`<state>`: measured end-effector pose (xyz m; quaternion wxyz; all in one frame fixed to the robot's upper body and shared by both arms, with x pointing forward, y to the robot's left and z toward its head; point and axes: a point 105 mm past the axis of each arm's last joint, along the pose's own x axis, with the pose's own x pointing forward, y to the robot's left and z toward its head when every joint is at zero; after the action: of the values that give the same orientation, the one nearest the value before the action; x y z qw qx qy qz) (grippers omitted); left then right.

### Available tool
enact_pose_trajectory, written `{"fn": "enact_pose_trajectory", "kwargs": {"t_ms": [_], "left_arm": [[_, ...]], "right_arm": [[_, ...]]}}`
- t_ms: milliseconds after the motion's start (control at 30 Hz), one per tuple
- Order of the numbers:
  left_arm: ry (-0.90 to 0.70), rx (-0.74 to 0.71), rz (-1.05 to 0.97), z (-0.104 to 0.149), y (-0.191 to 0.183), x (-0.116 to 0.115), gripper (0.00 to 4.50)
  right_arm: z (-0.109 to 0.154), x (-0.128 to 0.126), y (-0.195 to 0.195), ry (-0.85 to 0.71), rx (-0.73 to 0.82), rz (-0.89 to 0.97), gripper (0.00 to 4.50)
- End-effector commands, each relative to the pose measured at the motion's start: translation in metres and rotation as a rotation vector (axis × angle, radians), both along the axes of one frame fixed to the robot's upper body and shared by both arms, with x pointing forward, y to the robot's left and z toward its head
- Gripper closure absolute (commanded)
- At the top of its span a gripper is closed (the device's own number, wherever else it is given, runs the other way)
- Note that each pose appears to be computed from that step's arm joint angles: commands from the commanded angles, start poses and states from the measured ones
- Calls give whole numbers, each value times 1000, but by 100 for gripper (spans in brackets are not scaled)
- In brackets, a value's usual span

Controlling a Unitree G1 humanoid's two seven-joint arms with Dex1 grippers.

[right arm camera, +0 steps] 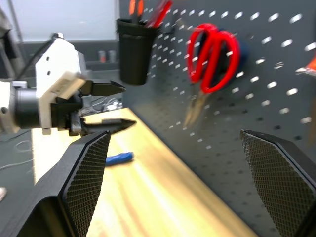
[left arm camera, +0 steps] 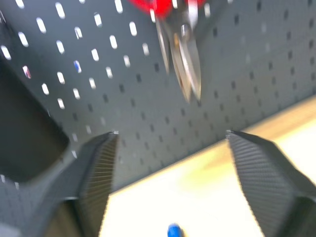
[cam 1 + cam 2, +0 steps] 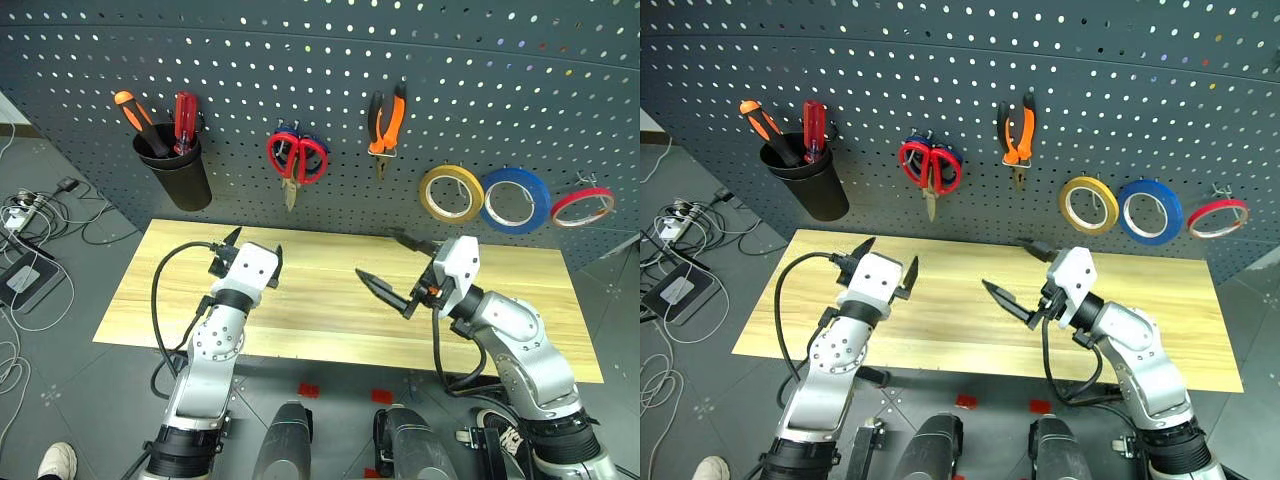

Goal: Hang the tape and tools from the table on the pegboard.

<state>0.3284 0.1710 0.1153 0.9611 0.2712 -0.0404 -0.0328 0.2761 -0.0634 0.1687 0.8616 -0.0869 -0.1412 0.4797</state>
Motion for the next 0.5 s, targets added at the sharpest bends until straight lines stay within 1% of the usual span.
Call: {"fn": "enact_pose_trajectory", "kwargs": {"t_ms": [33, 133, 233, 267, 433, 500], "left_arm": [[64, -70, 84, -7, 16, -5, 7], [147, -126, 171, -17, 38, -8, 7], [257, -179, 236, -29, 66, -5, 7], [282, -198, 237, -30, 75, -1, 7], [330, -239, 230, -23, 94, 14, 7], [366, -260, 215, -23, 101, 25, 7]], "right_arm": [[2, -7, 15, -31, -27, 87, 0], [1, -6, 25, -12, -42, 133, 0], [2, -4, 42, 5, -55, 187, 0], [2, -4, 48, 13, -58, 204, 0], [6, -2, 60, 29, -56, 229, 0], [9, 0, 64, 43, -41, 231, 0]]}}
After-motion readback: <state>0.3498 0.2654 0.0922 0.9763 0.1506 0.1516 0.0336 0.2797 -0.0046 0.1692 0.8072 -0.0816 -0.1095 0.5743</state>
